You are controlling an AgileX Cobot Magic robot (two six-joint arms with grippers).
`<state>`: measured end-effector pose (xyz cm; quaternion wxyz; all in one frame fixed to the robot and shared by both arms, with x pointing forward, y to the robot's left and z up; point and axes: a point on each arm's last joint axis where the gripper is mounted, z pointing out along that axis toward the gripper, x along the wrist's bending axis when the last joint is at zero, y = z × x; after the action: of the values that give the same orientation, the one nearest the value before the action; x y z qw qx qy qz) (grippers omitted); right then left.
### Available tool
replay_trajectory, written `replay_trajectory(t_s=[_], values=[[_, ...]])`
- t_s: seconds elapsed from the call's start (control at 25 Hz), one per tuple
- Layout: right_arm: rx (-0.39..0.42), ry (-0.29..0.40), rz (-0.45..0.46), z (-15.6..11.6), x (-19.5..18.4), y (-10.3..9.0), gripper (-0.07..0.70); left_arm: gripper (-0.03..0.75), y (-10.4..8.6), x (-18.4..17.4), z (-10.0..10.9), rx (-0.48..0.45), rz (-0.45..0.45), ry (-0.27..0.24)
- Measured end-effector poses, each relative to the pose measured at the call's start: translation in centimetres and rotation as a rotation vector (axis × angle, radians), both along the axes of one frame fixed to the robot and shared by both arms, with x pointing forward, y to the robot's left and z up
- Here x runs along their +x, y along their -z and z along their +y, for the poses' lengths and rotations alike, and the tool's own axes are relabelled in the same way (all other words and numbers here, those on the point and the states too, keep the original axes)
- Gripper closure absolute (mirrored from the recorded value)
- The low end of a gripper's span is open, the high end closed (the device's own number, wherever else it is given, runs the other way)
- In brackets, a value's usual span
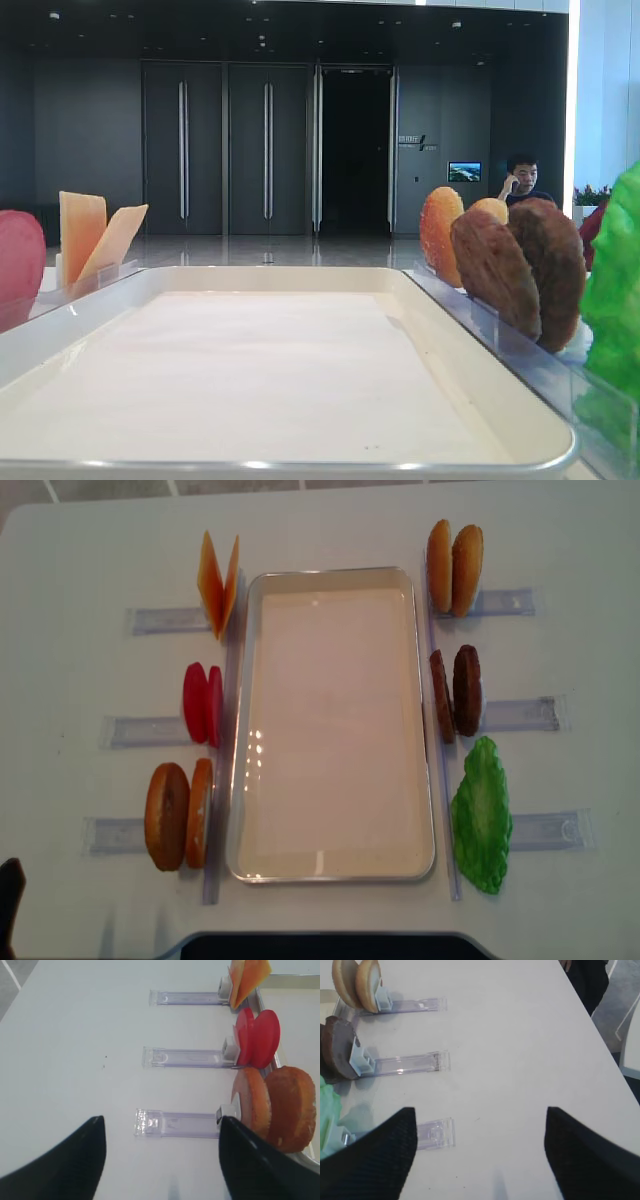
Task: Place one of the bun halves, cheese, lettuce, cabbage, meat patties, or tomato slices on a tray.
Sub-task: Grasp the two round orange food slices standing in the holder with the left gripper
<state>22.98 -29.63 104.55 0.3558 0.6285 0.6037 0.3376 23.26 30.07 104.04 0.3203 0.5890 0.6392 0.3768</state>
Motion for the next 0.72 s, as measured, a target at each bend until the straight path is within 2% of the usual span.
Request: replay_trajectory(t_s=[0.56, 0.64, 0.72], values=[[0.000, 0.000, 0.000, 0.0, 0.0, 0.0, 0.098, 0.181, 0.0, 0.1, -0.1, -0.007, 0.002, 0.013], [0.000, 0.000, 0.000, 0.0, 0.0, 0.0, 0.098, 0.181, -0.1, 0.4, -0.1, -0.019, 0.040, 0.020], [0.000, 0.000, 0.000, 0.0, 0.0, 0.0, 0.098, 0.185, -0.4, 1.3, -0.1, -0.039, 0.118, 0.028]])
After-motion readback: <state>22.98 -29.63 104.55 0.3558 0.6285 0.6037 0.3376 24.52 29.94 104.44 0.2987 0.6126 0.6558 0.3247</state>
